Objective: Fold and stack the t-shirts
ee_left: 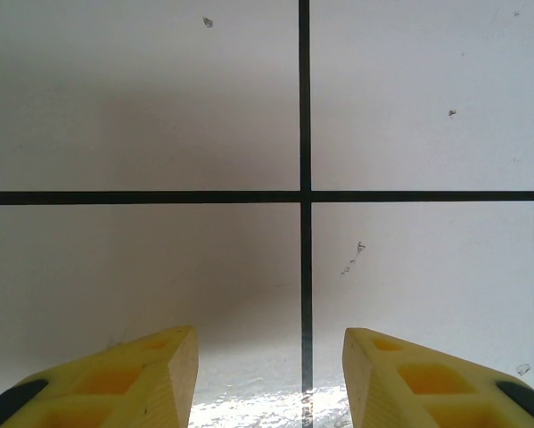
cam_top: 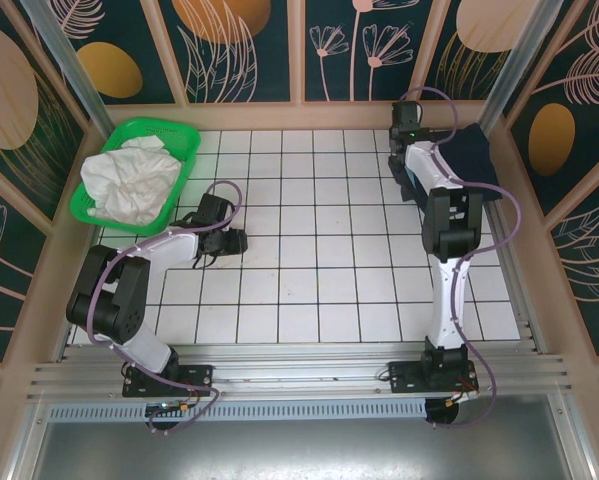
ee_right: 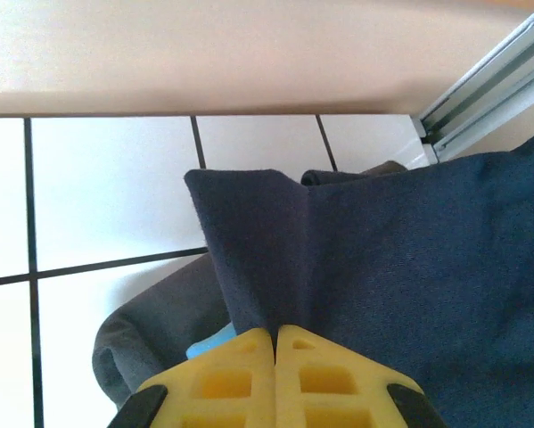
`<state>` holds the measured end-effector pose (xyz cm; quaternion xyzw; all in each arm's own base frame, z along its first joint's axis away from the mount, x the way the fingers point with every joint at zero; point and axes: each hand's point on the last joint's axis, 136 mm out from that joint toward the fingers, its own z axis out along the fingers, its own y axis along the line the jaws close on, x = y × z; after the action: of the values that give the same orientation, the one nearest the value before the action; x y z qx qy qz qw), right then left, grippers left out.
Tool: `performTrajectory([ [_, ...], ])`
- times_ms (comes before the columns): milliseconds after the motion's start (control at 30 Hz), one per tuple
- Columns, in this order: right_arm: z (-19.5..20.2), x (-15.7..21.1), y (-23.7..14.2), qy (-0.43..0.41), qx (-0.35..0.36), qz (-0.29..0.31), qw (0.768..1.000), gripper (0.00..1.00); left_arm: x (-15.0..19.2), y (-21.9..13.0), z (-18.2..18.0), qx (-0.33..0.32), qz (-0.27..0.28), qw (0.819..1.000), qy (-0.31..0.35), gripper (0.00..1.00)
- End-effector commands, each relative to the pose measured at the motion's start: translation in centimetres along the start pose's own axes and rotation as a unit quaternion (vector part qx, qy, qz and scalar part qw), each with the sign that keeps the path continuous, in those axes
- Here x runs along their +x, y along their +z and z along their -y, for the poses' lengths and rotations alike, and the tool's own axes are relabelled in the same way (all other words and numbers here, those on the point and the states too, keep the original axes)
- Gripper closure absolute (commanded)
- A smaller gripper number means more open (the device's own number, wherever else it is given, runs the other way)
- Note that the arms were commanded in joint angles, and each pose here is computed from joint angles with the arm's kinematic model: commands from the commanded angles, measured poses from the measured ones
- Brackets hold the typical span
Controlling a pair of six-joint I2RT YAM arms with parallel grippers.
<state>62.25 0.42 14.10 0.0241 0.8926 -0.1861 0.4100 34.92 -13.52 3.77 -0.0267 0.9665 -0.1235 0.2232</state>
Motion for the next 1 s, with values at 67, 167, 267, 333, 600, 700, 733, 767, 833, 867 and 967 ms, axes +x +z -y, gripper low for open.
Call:
performTrajectory([
  [67,-1.1,0.2,-1.0,-0.001,-0.036,0.044,0.998,1.0,-0.3,0.2,0.0,-0.004,-0.006,1.0,0.008,0.54],
  [167,-2.0,0.0,-2.7,0.005,-0.089,0.075,0.993,1.0,-0.3,0.2,-0.1,-0.007,-0.007,1.0,0.009,0.54],
  [267,-3.6,0.0,-5.1,-0.01,-0.154,0.114,0.981,1.0,-0.2,0.4,-0.1,-0.008,-0.011,1.0,0.008,0.54],
  [333,-3.3,0.8,-4.7,-0.016,-0.146,0.113,0.983,1.0,-0.2,0.6,-0.1,-0.007,-0.011,1.0,0.007,0.54],
  [600,-3.0,5.9,-0.7,-0.05,-0.162,-0.002,0.985,0.72,-0.3,0.7,0.0,-0.005,-0.012,1.0,0.009,0.54],
  [700,-1.5,4.3,-2.2,-0.034,-0.143,0.017,0.989,0.56,-0.4,0.7,0.1,-0.004,-0.013,1.0,0.01,0.54],
  [733,-0.4,3.3,-2.8,-0.017,-0.135,0.034,0.99,0.53,-0.3,0.8,0.1,-0.004,-0.013,1.0,0.01,0.54],
  [767,0.9,2.6,-3.2,0.006,-0.125,0.046,0.991,0.5,-0.3,0.8,0.1,-0.003,-0.014,1.0,0.01,0.54],
  [833,3.8,1.9,-3.3,0.053,-0.102,0.059,0.992,0.49,-0.3,0.9,0.1,-0.002,-0.015,1.0,0.009,0.54],
  [867,5.3,1.7,-3.1,0.079,-0.087,0.062,0.991,0.49,-0.2,0.9,0.1,-0.002,-0.015,1.0,0.009,0.54],
  [967,9.1,2.0,-1.9,0.138,-0.05,0.061,0.987,0.49,-0.1,1.0,0.0,-0.003,-0.017,1.0,0.009,0.54],
])
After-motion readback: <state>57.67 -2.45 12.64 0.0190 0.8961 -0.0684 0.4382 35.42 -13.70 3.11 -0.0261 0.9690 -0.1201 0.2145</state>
